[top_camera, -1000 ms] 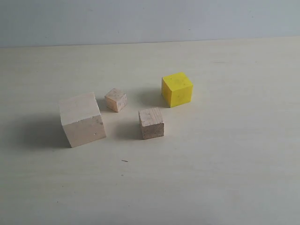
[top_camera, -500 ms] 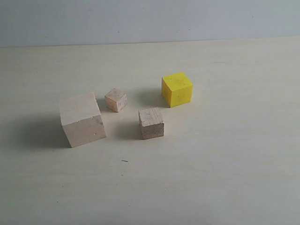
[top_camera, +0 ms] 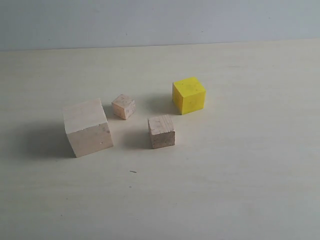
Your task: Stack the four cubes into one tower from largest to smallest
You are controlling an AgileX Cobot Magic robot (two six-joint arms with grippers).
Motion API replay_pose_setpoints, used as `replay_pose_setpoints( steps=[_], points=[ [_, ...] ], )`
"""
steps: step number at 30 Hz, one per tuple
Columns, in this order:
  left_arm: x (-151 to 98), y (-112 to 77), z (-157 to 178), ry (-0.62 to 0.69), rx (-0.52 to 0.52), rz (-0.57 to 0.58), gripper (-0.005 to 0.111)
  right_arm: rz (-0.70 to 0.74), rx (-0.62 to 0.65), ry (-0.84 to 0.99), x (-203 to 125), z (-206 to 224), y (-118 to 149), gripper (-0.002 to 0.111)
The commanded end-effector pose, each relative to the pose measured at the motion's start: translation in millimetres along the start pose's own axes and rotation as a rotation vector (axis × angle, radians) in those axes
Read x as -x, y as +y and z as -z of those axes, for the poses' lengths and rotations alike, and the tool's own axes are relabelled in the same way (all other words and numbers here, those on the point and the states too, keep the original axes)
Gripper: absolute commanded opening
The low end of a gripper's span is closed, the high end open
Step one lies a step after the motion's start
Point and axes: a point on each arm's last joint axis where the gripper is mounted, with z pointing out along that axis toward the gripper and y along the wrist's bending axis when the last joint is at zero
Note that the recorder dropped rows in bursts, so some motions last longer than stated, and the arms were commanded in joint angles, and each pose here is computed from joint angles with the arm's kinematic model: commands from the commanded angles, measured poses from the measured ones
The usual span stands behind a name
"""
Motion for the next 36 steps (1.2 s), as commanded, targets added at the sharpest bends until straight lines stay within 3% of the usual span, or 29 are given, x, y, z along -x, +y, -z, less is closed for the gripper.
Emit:
replay_pose_setpoints(
  steps=[1, 5, 7, 9, 18, 25, 30, 36],
  points=[
    [2.7, -0.1, 0.5, -0.033, -0.004, -0.001, 0.000, 0.002, -0.017, -0.100, 7.9, 1.0, -1.5, 0.000],
    [12.5, 0.6, 1.4, -0.142, 0.004, -0.001, 0.000, -0.010, -0.038, -0.269, 23.0, 3.9, -3.4, 0.000],
    [20.7, 1.3, 2.9, -0.233, 0.007, 0.036, 0.000, -0.083, -0.034, -0.337, 28.8, 5.7, -4.2, 0.000],
    [23.7, 1.2, 3.7, -0.244, 0.001, 0.099, 0.000, -0.144, -0.025, -0.379, 32.2, 7.0, -4.6, 0.000],
    [72.2, -4.8, 14.2, -0.252, -0.025, 0.097, 0.000, -0.182, -0.003, -0.428, 65.3, 8.4, -2.2, 0.000],
    [115.1, -10.5, 0.9, -0.102, -0.038, 0.089, 0.000, -0.206, 0.096, -0.342, 99.2, -6.7, 6.1, 0.000],
    [135.9, -20.4, -14.7, -0.015, -0.130, 0.098, 0.000, -0.224, 0.185, -0.204, 113.1, -32.1, 17.4, 0.000],
    [141.6, -38.9, -40.6, 0.195, -0.270, -0.106, 0.000, -0.206, 0.293, 0.096, 112.9, -74.1, 42.3, 0.000]
  ],
)
